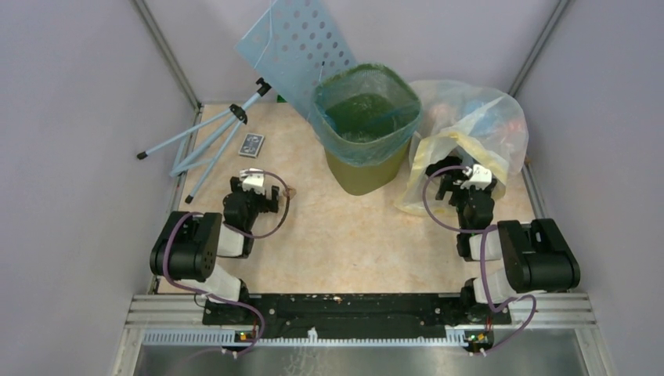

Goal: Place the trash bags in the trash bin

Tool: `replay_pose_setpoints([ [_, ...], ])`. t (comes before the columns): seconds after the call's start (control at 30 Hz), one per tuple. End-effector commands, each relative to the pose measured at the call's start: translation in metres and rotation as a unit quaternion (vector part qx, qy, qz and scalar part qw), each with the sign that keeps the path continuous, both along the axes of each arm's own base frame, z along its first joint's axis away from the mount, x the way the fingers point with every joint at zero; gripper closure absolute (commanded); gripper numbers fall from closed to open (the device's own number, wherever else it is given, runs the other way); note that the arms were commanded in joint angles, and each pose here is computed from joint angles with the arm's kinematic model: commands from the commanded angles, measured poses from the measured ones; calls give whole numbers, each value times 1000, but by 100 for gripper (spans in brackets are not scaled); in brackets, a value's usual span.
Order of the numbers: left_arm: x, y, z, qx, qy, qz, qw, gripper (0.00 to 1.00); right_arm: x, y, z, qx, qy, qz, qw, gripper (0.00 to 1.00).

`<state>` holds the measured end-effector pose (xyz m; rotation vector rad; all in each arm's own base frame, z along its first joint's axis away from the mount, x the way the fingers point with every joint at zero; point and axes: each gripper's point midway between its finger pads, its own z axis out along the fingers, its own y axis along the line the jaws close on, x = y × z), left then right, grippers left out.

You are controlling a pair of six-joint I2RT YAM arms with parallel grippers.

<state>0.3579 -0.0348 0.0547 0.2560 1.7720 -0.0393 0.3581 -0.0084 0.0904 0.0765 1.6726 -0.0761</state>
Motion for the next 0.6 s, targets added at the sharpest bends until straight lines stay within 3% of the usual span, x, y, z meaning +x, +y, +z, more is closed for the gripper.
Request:
replay_pose_setpoints([
  [0.0,28,5,31,-30,-41,23,998,1,8,2,13,-1,-22,8,1000,2],
  [0.57,29,10,29,-28,-34,38,998,1,8,3,13,-1,-22,9,1000,2],
])
